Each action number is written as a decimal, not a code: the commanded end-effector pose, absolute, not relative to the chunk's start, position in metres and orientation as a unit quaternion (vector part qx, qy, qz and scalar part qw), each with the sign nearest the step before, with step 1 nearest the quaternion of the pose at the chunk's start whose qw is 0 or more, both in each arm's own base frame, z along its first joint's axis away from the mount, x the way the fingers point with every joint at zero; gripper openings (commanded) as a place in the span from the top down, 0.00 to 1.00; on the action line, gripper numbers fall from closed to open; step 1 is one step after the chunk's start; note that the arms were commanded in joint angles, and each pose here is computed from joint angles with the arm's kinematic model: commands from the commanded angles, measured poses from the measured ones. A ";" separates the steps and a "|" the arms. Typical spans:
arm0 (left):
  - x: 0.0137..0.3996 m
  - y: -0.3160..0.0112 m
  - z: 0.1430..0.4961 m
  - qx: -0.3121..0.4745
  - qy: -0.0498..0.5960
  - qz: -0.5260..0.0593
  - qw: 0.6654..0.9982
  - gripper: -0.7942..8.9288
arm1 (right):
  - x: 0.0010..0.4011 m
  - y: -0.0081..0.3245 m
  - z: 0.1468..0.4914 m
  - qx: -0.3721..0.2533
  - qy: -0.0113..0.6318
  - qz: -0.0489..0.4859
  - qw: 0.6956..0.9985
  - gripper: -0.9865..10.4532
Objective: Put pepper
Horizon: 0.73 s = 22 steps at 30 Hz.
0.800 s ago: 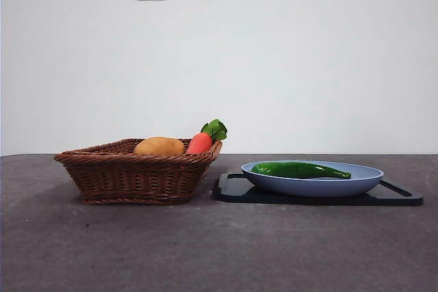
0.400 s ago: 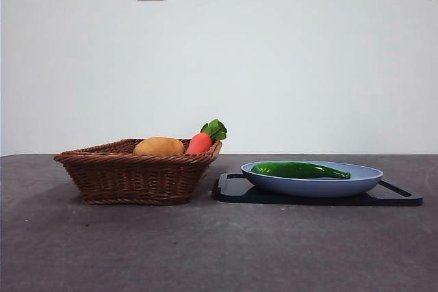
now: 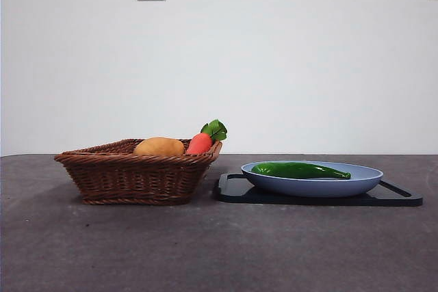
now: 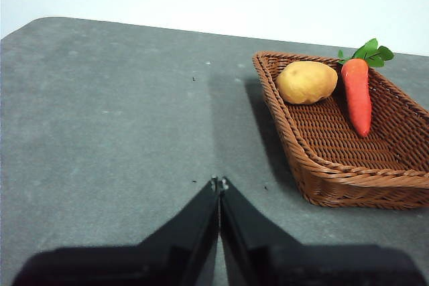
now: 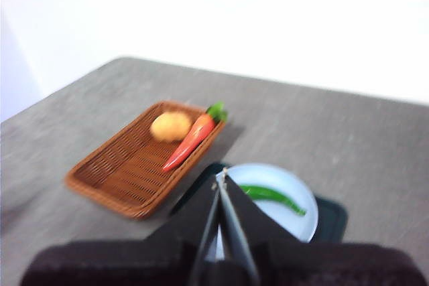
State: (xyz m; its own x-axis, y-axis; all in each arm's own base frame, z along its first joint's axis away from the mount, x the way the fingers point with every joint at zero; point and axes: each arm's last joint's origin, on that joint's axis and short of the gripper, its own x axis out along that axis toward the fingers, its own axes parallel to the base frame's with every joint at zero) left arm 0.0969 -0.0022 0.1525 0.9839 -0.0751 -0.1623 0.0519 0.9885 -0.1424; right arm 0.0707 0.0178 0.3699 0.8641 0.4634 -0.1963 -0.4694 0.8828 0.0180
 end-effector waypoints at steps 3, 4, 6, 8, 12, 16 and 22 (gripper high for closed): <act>0.097 -0.002 0.150 -0.072 0.083 -0.033 0.993 0.91 | 0.080 0.018 0.318 -0.016 0.029 0.234 0.972 0.90; 0.097 -0.002 0.150 -0.072 0.083 -0.034 0.993 0.91 | 0.081 0.018 0.306 -0.012 0.017 0.233 0.972 0.90; 0.097 -0.002 0.150 -0.072 0.083 -0.033 0.993 0.91 | 0.084 0.018 0.284 -0.004 -0.002 0.230 0.973 0.90; 0.097 -0.002 0.150 -0.072 0.083 -0.033 0.993 0.91 | 0.087 0.017 0.261 0.002 -0.013 0.209 0.978 0.90; 0.097 -0.002 0.150 -0.072 0.083 -0.033 0.993 0.91 | 0.090 0.016 0.224 0.017 -0.007 0.179 0.984 0.90; 0.097 -0.002 0.150 -0.072 0.083 -0.034 0.993 0.91 | 0.092 0.014 0.194 0.023 0.009 0.151 0.988 0.90; 0.097 -0.002 0.150 -0.072 0.083 -0.034 0.993 0.91 | 0.094 0.014 0.169 0.027 0.032 0.142 0.989 0.90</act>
